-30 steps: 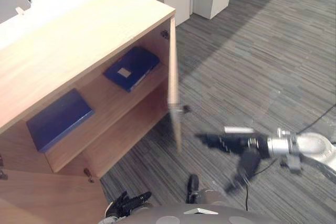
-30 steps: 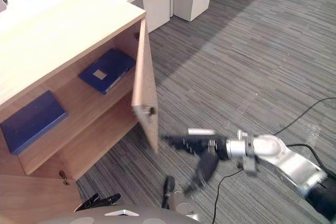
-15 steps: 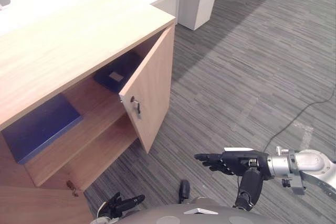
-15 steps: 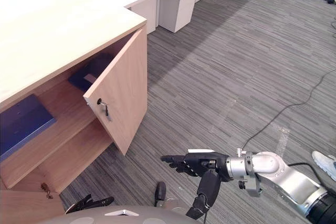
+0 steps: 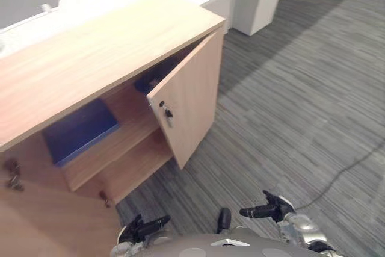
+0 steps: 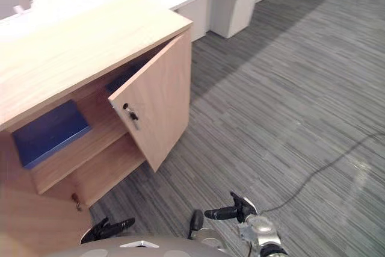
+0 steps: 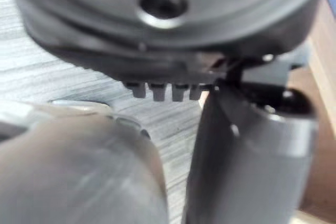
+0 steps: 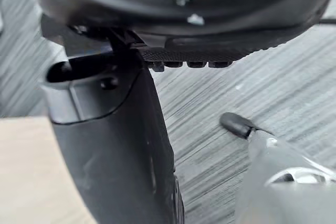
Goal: Walk over to the cabinet, pick up the folder, carry it to the office cabinet, place the folder inside the office cabinet, then close the office cabinet door
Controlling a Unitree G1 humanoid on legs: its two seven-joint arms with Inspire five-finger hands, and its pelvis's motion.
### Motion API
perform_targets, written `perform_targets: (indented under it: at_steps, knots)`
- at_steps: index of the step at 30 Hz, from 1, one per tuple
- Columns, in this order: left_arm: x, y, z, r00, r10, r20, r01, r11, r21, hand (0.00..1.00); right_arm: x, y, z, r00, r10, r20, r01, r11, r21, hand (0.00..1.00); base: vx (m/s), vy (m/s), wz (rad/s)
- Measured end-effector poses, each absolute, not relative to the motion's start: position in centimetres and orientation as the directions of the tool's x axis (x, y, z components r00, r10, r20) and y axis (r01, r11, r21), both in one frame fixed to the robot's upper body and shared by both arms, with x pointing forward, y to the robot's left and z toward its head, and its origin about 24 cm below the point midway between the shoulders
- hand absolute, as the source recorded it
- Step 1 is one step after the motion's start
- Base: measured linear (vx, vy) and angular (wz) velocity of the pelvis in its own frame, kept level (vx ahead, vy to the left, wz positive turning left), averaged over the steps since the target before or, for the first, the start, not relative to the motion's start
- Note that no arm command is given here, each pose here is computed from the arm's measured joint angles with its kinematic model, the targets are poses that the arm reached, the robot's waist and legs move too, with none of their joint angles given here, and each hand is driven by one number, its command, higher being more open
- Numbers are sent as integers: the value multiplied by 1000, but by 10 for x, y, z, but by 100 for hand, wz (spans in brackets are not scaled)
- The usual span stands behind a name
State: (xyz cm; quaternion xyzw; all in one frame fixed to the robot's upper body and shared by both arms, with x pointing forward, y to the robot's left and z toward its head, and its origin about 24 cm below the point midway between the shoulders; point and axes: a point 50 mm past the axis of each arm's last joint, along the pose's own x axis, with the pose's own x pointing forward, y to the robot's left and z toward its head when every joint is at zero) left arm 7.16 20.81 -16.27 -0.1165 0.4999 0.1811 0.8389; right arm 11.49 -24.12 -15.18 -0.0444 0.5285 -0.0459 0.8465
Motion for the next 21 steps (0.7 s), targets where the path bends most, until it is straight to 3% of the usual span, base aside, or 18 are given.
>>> perform_targets:
  at_steps: [5,11,21]
  knots:
    - [84,205,-160,443,234,-865,-456,890,7,100,85,-233,-163,330,-232,-915,180,967,-180,100,-39,55,88]
    - [79,208,-161,415,279,-866,-500,865,39,100,73,-224,-166,305,-261,-916,330,931,-155,100,-2,169,80]
    - [66,203,-165,375,272,-886,-454,887,81,100,61,-233,-166,276,-294,-915,379,908,-177,100,89,196,84]
